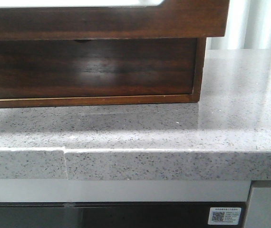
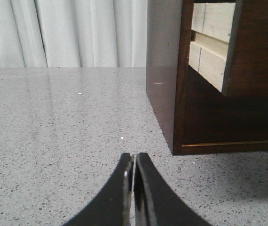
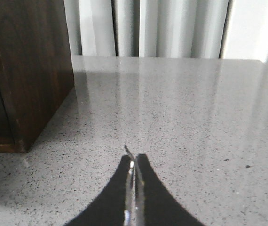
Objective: Put scissors in drawer with both arms
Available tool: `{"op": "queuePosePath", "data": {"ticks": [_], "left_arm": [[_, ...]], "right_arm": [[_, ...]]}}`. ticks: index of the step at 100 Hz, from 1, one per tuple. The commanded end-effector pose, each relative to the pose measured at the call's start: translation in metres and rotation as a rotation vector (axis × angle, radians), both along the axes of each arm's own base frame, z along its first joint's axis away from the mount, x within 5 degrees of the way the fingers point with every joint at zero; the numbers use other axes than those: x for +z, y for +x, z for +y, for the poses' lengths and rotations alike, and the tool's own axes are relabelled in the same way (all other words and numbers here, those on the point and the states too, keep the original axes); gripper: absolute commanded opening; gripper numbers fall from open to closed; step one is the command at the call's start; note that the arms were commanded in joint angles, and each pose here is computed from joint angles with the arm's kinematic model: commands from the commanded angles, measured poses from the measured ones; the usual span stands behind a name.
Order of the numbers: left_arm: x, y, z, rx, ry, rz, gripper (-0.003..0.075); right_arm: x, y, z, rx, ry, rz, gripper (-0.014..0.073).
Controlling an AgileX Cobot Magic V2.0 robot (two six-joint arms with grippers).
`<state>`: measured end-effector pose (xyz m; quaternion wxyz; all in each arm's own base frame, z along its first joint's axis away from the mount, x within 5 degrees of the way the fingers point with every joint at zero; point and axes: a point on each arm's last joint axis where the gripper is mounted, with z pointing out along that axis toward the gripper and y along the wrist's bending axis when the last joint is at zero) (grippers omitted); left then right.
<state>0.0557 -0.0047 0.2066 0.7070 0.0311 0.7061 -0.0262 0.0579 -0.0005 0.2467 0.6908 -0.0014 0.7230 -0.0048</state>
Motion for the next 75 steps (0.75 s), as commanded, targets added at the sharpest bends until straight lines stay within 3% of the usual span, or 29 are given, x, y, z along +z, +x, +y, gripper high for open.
{"op": "queuePosePath", "data": {"ticks": [1, 23, 75], "left_arm": [[-0.003, -0.001, 0.0, -0.003, -0.016, -0.072, -0.002], [-0.003, -0.001, 0.0, -0.004, -0.018, -0.072, -0.002], [-0.003, -0.001, 0.0, -0.004, -0.018, -0.072, -0.002]], "right_arm": [[-0.002, -0.003, 0.0, -0.003, -0.008, -0.163, -0.0069], [-0.036, -0.004, 0.0, 0.0, -0.007, -0.199, -0.0069], [-0.033, -0.004, 0.0, 0.001, -0.007, -0.221, -0.0069]]}}
